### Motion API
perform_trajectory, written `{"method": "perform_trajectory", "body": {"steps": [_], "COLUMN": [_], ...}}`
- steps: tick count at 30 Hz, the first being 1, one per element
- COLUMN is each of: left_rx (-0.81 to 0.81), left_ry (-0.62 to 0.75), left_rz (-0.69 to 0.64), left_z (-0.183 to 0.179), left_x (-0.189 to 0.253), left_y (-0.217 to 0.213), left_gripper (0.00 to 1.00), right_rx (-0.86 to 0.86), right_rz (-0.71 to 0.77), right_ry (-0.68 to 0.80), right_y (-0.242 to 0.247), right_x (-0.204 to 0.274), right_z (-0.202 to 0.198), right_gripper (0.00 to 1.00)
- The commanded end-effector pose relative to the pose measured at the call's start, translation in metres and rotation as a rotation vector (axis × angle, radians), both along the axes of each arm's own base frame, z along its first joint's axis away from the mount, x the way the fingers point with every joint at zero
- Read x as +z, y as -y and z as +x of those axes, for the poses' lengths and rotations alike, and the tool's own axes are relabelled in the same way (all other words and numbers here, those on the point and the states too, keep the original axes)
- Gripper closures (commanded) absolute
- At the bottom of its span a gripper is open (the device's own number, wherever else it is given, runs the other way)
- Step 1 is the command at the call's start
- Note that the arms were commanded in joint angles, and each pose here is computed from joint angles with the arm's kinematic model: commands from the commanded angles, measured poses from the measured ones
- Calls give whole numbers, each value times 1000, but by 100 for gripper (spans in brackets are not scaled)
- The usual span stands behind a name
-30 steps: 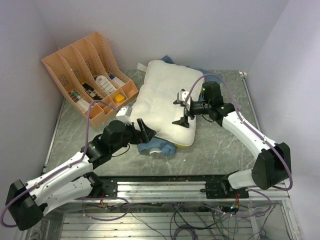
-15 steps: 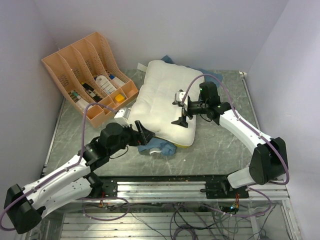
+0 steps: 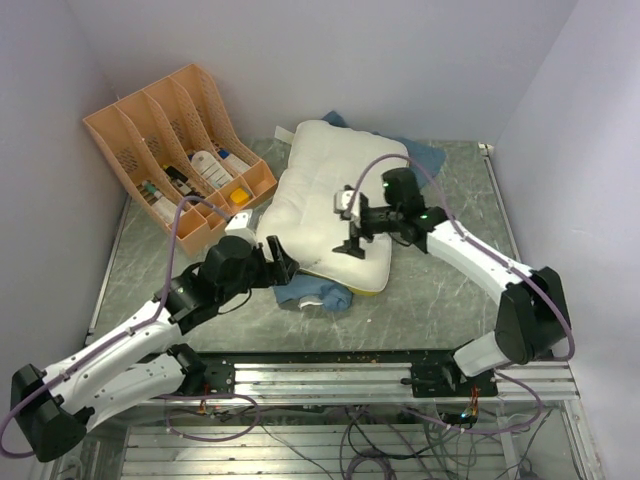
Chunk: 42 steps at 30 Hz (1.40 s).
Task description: Put the pillow into the pillowcase
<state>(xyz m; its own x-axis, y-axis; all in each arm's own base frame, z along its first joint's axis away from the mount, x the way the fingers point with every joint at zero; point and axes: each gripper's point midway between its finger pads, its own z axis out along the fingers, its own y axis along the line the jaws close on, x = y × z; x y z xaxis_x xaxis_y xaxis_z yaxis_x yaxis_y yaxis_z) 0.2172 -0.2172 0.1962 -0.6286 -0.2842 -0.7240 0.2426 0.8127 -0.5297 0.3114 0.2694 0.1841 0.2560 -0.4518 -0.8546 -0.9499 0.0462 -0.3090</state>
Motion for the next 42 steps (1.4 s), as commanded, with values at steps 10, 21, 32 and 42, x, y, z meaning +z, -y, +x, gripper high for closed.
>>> {"method": "perform_trajectory", "body": {"steps": [10,21,32,42], "left_rx": [184,73,-31,-75], "left_ry": [-61,-41,-74,-344], "left_rz": [-102,-144,-86,307], "left_z": [-31,-24,27,39], "left_x": [-51,-43,-48,-143], "left_y": [-52,-22,28,27], "left_gripper": [10,9,2,19], "right_rx": [-214,-435,-743,-808], "right_rz": [-258,184,221,218], "right_ry": [-66,59,121,90], "right_y": [-53,14,145,183], "right_x": [-106,110,131,125], "right_z": [7,56,92,98], "right_gripper": [23,100,100,100]}}
